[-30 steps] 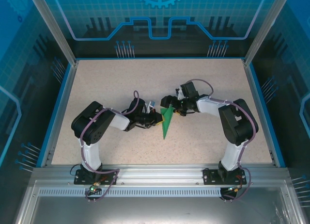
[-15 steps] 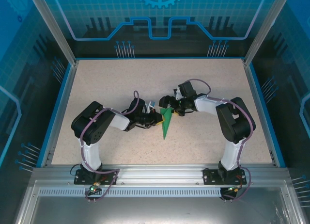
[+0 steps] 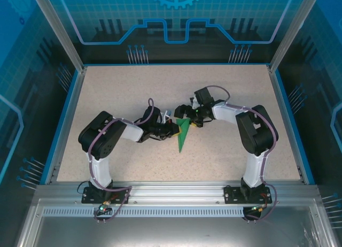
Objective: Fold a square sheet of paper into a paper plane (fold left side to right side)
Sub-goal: Fold the wing for the fifth time at the center of the table.
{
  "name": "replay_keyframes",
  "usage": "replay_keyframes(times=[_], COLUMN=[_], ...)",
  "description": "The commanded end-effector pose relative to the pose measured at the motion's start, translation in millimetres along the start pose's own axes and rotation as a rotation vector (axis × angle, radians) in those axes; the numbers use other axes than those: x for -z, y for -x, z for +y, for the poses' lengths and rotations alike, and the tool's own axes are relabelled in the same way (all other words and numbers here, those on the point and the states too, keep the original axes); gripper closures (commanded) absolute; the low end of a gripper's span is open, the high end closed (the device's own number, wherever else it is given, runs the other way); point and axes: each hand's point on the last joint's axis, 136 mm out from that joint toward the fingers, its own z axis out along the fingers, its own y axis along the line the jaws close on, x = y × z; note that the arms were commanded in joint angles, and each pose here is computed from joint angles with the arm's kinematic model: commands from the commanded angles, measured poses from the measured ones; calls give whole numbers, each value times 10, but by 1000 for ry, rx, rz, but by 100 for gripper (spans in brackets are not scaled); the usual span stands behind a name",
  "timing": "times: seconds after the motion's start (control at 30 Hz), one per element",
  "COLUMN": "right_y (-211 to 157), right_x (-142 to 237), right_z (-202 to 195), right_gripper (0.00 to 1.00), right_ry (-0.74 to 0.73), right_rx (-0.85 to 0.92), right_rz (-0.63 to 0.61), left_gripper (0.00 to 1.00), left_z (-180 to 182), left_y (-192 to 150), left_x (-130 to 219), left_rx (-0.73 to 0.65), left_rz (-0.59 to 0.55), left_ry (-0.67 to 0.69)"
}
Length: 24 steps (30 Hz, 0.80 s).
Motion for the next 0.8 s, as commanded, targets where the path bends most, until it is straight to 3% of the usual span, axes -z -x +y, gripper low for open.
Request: replay_keyframes(times=[0.0,0.77], right_y=[-234,-278], right_x=[-122,-152], right_z=[-161,-191], right_gripper=[1,1], right_ry=[-79,-105], right_rx=[-14,14], right_rz=[91,110], left_gripper=[100,100], left_z=[74,254], left_y=[76,112], left_x=[-6,-50], left_rx=[-12,-4], left_rz=[5,26], left_ry=[17,54])
